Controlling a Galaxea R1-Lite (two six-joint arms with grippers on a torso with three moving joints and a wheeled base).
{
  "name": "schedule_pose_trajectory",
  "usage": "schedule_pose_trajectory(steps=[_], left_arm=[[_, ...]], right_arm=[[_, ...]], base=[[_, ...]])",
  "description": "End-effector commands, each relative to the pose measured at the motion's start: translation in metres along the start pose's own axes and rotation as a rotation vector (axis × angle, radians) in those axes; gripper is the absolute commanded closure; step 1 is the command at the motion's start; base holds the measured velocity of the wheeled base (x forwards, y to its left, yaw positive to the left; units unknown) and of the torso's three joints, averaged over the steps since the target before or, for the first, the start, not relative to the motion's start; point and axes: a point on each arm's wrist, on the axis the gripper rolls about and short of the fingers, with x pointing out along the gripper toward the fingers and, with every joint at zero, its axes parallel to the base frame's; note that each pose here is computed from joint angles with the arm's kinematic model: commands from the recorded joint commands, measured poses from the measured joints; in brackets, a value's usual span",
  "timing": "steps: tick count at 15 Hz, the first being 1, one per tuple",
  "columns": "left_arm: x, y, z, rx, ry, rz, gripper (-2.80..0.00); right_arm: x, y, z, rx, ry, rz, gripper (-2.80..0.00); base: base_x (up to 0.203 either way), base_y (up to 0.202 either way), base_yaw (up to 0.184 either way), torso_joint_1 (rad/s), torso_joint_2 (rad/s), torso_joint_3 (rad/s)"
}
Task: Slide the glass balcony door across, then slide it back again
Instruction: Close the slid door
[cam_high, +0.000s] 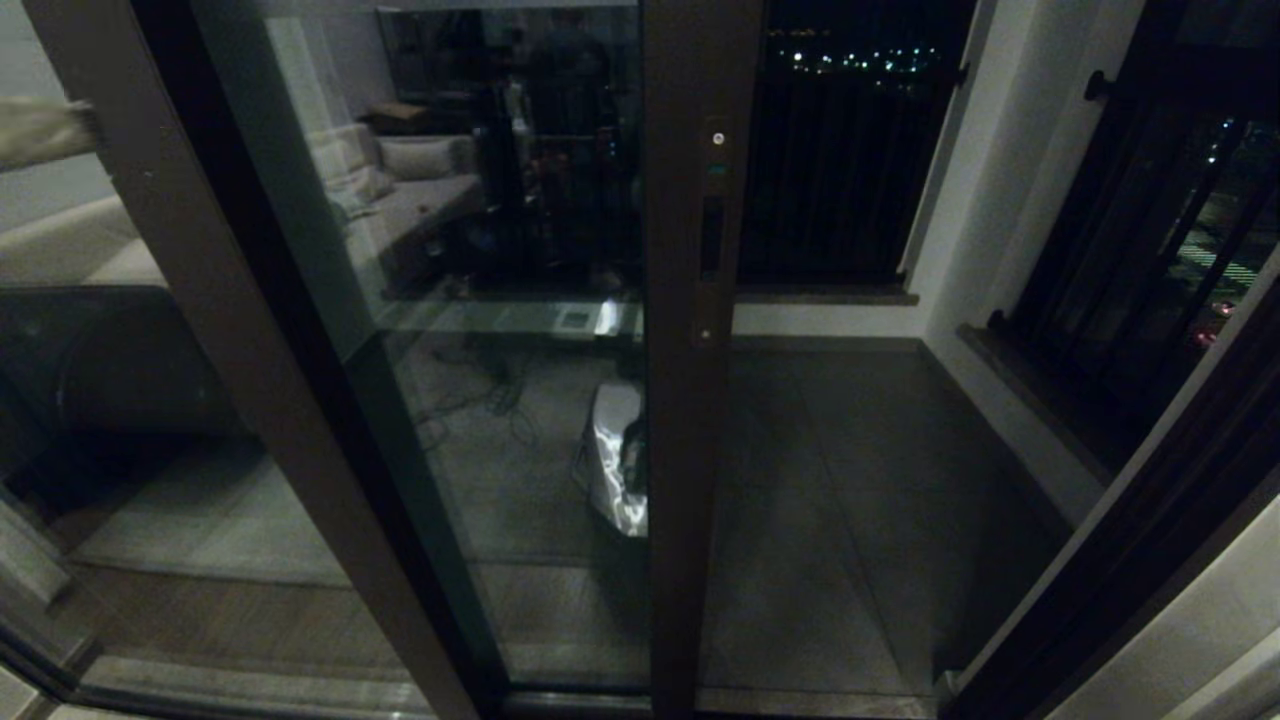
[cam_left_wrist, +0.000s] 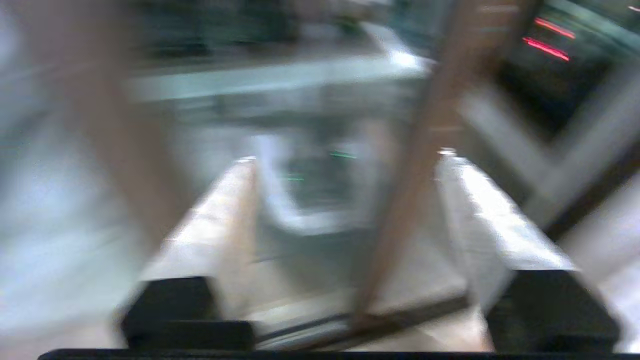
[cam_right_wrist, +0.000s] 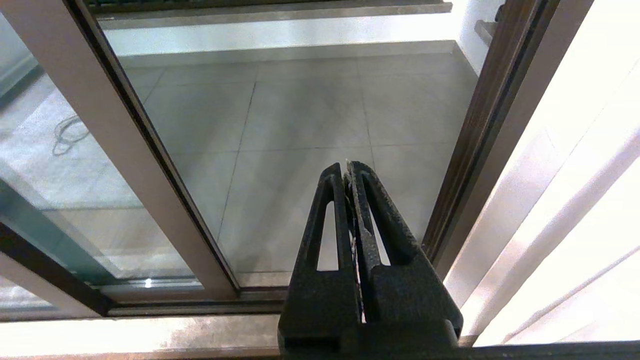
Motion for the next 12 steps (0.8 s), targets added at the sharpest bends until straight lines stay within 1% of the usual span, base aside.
schedule_pose_trajectory(steps=[1,3,4,5,7,9,10,12], left_arm=[[-0.094,0.001,-0.024,0.01,-0.16,0.173,0.0],[-0.126,-0.01,-0.043,0.026,-0.192,0.309,0.0],[-0.139,-0.016,-0.053,0.031,-0.198,0.345,0.0],[-0.149,-0.021,-0.062,0.034,-0.203,0.359,0.0],[-0.153,-0.022,-0.09,0.029,-0.164,0.371,0.0],[-0.161,-0.026,-0.115,0.031,-0.166,0.382,0.0],[-0.162,-0.026,-0.13,0.03,-0.154,0.386,0.0],[-0.153,-0.022,-0.157,0.013,-0.09,0.391,0.0]], right_arm=[[0.0,0.0,0.0,0.0,-0.001,0.0,0.0],[0.0,0.0,0.0,0.0,0.001,0.0,0.0],[0.0,0.0,0.0,0.0,0.0,0.0,0.0],[0.0,0.0,0.0,0.0,0.001,0.0,0.0],[0.0,0.0,0.0,0.0,0.0,0.0,0.0],[0.0,0.0,0.0,0.0,0.001,0.0,0.0],[0.0,0.0,0.0,0.0,0.0,0.0,0.0],[0.0,0.0,0.0,0.0,0.001,0.0,0.0]], base=[[0.0,0.0,0.0,0.0,0.0,0.0],[0.0,0.0,0.0,0.0,0.0,0.0],[0.0,0.0,0.0,0.0,0.0,0.0],[0.0,0.0,0.0,0.0,0.0,0.0],[0.0,0.0,0.0,0.0,0.0,0.0],[0.0,0.0,0.0,0.0,0.0,0.0],[0.0,0.0,0.0,0.0,0.0,0.0],[0.0,0.0,0.0,0.0,0.0,0.0]])
